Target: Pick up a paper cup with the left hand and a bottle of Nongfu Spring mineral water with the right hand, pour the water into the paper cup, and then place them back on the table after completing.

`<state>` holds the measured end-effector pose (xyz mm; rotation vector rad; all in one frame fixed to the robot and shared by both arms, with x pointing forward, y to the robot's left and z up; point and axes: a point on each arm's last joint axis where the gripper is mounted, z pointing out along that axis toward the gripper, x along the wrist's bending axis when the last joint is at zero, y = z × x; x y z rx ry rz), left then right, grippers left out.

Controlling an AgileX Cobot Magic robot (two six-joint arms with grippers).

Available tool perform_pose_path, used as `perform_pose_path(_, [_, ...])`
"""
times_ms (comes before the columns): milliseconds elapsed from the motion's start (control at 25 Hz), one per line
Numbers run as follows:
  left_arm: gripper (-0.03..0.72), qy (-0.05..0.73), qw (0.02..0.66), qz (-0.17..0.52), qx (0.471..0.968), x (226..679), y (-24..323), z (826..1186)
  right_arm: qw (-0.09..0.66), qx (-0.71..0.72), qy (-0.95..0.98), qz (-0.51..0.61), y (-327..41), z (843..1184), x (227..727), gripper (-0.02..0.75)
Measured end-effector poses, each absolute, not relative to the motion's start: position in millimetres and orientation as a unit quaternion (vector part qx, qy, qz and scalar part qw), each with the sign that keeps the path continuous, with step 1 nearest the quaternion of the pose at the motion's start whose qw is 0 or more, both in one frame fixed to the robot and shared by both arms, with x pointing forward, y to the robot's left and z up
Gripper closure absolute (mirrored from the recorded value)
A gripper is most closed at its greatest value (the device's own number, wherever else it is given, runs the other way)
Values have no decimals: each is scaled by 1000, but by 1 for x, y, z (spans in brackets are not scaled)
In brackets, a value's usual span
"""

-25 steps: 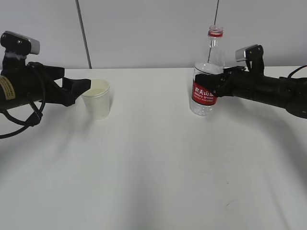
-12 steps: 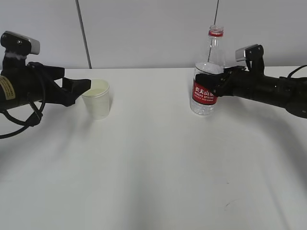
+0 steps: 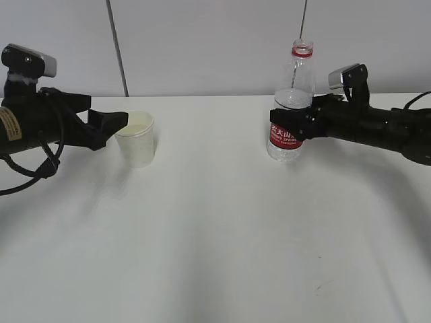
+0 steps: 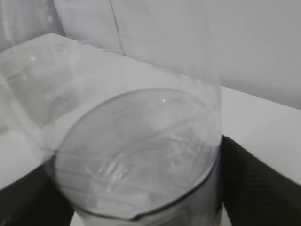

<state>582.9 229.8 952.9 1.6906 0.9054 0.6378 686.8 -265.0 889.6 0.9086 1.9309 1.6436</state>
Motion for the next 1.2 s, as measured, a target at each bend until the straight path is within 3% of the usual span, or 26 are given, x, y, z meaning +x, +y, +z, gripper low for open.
perform_pose_path(720, [125,379,531,267,709,583,230,953,184,334,756,532,-277,897,679,106])
perform_pose_path(1200, [125,379,531,267,709,583,230,953,171,353,790,471,-283,908,673,155])
